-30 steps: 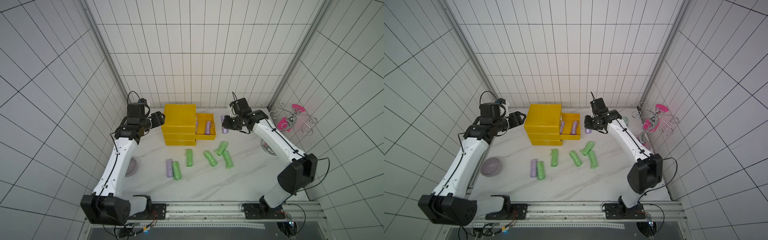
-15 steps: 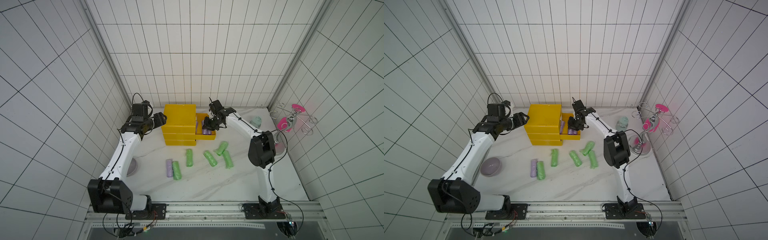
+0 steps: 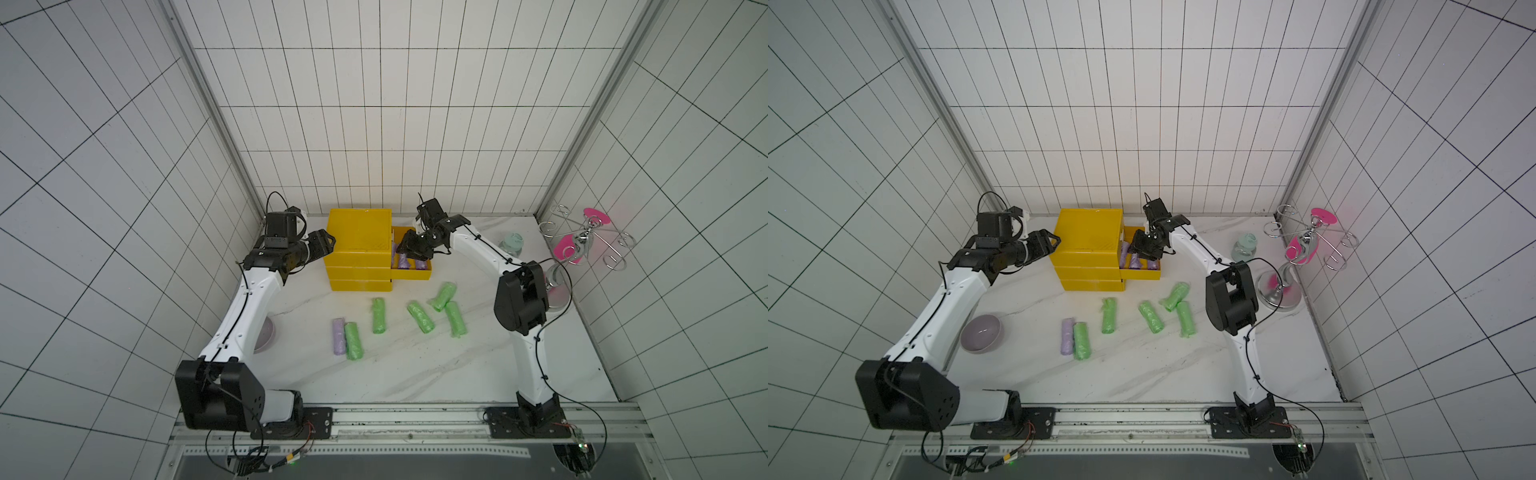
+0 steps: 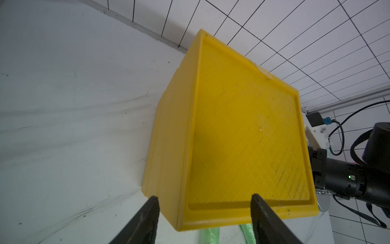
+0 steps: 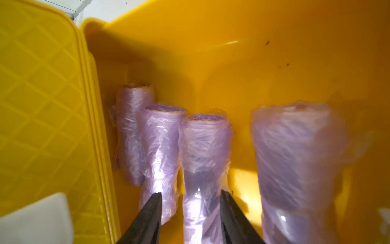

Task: Sort the rolls of trash bags by color and place them into the drawer
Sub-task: Place the roll of trash bags in the drawer, then pick up the roll of trash bags from the center of the board.

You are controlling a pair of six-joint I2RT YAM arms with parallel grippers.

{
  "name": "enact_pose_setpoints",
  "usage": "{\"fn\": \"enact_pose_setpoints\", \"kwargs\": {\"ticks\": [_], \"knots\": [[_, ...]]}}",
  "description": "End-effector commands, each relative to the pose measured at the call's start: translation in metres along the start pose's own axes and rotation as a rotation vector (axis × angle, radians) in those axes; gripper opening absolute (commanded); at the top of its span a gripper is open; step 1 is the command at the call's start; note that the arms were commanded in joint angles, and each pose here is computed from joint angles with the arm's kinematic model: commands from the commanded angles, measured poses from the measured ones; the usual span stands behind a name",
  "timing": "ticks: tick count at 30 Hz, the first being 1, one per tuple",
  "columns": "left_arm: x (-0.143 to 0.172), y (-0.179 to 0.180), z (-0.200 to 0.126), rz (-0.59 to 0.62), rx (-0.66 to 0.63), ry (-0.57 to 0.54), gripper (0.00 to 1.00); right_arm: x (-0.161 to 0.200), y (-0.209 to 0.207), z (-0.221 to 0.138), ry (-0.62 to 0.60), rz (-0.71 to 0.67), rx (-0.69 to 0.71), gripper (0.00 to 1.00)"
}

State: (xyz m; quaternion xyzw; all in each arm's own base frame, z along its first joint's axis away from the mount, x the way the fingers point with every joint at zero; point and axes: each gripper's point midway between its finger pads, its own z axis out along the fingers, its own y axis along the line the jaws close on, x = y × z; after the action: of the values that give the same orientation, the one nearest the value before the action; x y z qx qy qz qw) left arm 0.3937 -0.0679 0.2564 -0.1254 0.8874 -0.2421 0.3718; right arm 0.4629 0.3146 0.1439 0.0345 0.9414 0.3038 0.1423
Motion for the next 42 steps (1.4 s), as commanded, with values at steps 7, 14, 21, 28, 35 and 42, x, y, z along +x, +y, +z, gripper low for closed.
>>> {"fn": "enact_pose_setpoints", "kwargs": {"ticks": [7,14,21,28,35,42], "knots": [[0.038,0.004,-0.035,-0.048,0.017,-0.004,0.67,-0.011,0.024,-0.072,-0.147,-0.109,0.003,0.50],[0.088,0.012,-0.037,-0.105,-0.018,0.043,0.64,0.001,0.031,-0.107,-0.190,-0.161,-0.022,0.48],[0.146,0.037,-0.018,-0.159,-0.128,0.136,0.60,0.035,0.025,-0.142,-0.202,-0.229,-0.020,0.47],[0.194,0.067,-0.004,-0.203,-0.201,0.189,0.57,0.086,-0.002,-0.156,-0.180,-0.237,-0.030,0.44],[0.233,0.090,0.017,-0.243,-0.243,0.265,0.56,0.119,-0.011,-0.160,-0.147,-0.215,-0.079,0.42],[0.249,0.099,0.023,-0.247,-0.258,0.282,0.56,0.133,-0.024,-0.150,-0.114,-0.198,-0.070,0.41]]}}
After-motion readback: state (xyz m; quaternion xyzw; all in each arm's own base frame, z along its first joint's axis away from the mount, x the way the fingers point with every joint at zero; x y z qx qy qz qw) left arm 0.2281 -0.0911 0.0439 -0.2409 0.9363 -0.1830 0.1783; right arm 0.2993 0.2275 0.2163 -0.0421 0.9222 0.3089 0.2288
